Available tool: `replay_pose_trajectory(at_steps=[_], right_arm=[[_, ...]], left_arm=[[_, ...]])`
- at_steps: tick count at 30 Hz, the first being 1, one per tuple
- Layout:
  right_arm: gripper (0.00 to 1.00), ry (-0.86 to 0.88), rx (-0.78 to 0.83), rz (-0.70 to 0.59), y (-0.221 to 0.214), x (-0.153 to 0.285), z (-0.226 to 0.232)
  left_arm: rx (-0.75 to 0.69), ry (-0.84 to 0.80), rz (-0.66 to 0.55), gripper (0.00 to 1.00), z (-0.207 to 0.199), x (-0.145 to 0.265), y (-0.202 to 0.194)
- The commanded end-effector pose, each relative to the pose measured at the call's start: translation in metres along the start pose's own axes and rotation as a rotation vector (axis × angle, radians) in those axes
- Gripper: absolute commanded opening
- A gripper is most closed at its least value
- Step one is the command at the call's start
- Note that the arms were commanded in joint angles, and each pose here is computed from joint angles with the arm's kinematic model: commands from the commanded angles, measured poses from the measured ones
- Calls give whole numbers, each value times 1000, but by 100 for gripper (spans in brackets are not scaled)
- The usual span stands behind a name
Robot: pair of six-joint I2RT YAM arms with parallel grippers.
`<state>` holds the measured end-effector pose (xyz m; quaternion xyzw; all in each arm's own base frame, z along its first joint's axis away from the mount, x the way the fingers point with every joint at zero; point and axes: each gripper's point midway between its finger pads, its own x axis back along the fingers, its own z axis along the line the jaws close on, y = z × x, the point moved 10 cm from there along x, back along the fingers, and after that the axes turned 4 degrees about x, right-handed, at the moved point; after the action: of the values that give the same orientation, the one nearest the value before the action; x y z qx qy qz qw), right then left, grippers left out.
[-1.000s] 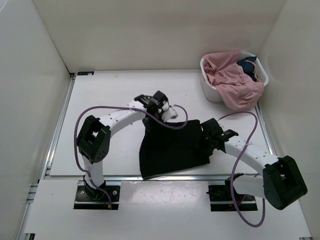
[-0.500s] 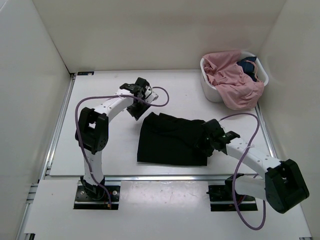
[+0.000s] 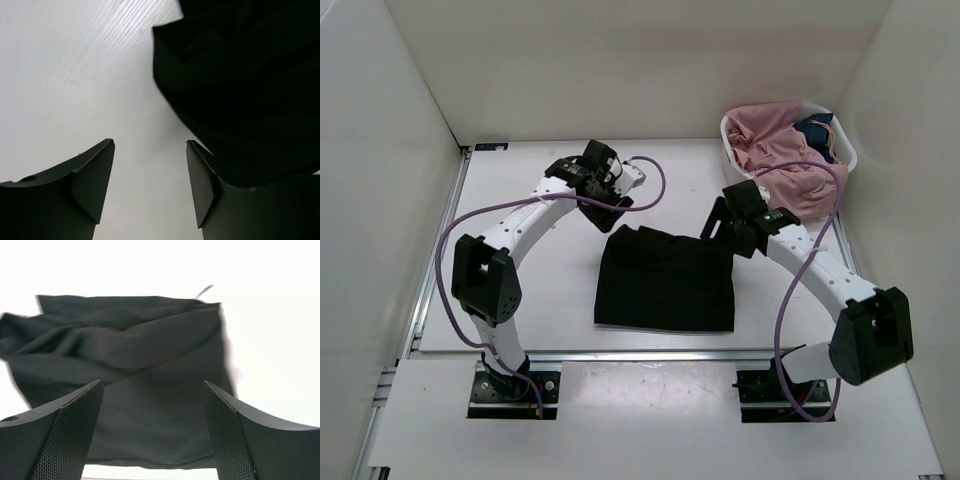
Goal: Fold and stack the trousers
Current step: Fold the trousers
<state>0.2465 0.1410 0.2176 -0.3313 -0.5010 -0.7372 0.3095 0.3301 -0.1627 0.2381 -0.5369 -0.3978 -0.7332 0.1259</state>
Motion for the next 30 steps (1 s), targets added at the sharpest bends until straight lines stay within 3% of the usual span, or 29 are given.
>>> replay_pose_trajectory(at_steps=[1, 8, 10, 12, 14, 15, 16, 18, 19, 21, 25, 30], right_arm=[[84, -107, 34, 39, 2, -9, -22], [84, -45, -95, 130, 6, -48, -51], [78, -11, -98, 133, 9, -55, -51], [71, 45, -101, 163, 9, -64, -49], [62, 75, -132, 197, 11, -73, -54], [59, 92, -142, 213, 11, -77, -55], [46, 97, -149, 229, 11, -80, -59], [31, 94, -168, 262, 9, -87, -64], [13, 86, -177, 267, 9, -89, -67], [0, 70, -202, 265, 10, -90, -76], [0, 60, -250, 227, 19, -90, -89], [3, 92, -251, 208, 31, -90, -91]], left_arm=[[-104, -82, -131, 71, -9, 3, 18], [-129, -122, -56, 76, -23, -54, 18], [-118, -111, -50, 76, -22, -63, 18], [-109, -133, -37, 68, -21, -73, 17], [-89, -185, -40, 60, -21, -78, 16], [-76, -225, -43, 45, -20, -82, 14], [-53, -220, -41, 34, -16, -81, 13], [-25, -188, -17, 14, -11, -86, 9], [-9, -166, -13, 14, -3, -86, 7], [71, -136, -5, 14, 14, -84, 1], [186, -85, -4, 14, 43, -80, -9], [201, -128, 37, 14, 46, -86, -17]])
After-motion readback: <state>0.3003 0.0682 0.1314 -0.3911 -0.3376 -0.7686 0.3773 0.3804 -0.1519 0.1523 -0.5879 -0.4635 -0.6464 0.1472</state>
